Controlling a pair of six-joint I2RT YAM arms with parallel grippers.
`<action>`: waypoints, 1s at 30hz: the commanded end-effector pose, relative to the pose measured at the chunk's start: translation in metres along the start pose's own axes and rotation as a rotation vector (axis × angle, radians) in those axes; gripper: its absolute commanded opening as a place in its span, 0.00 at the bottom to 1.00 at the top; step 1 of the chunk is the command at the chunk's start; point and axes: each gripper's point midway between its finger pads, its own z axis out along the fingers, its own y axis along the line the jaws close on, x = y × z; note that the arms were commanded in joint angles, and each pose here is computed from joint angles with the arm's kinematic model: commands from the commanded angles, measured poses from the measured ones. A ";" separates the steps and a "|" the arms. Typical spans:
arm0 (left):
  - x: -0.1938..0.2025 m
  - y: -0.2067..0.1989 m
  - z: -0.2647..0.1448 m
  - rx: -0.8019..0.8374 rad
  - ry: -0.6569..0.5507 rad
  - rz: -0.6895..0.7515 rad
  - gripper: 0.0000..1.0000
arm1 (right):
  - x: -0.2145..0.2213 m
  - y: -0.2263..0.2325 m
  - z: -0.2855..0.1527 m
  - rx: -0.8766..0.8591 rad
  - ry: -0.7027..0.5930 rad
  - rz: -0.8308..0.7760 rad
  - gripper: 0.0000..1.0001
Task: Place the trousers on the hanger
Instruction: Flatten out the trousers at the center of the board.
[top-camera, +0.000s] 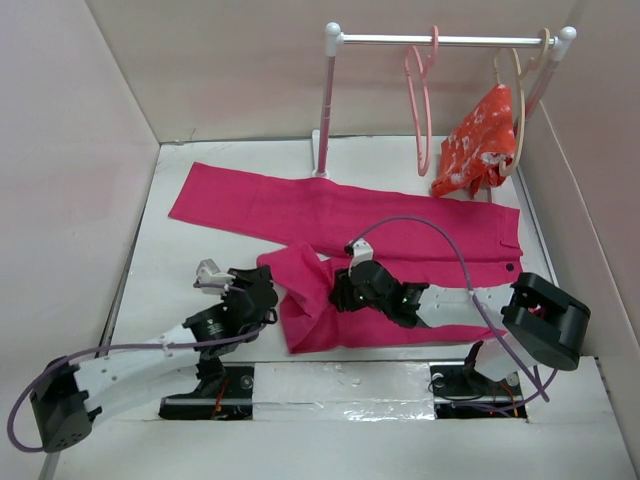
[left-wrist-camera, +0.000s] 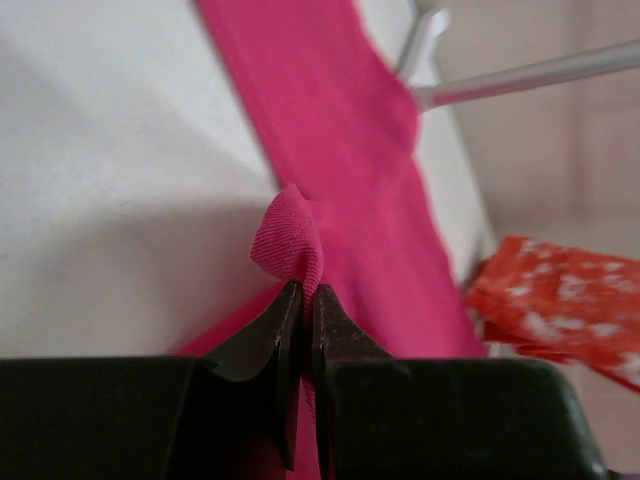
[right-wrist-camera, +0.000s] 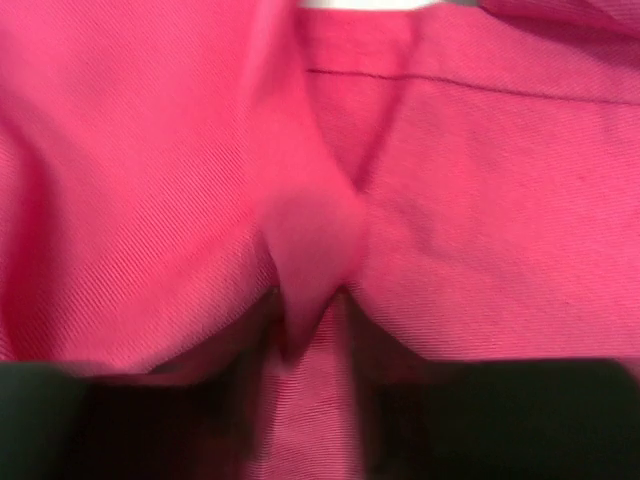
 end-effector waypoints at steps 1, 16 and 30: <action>-0.063 -0.023 -0.016 0.016 -0.187 0.074 0.00 | -0.041 0.041 -0.010 -0.096 -0.073 -0.027 0.49; -0.228 -0.090 -0.117 0.217 -0.336 -0.068 0.00 | -0.092 -0.105 -0.081 0.189 -0.288 0.319 0.12; -0.307 -0.102 -0.165 0.206 -0.416 0.120 0.00 | -0.065 -0.192 -0.084 0.254 -0.275 0.617 0.52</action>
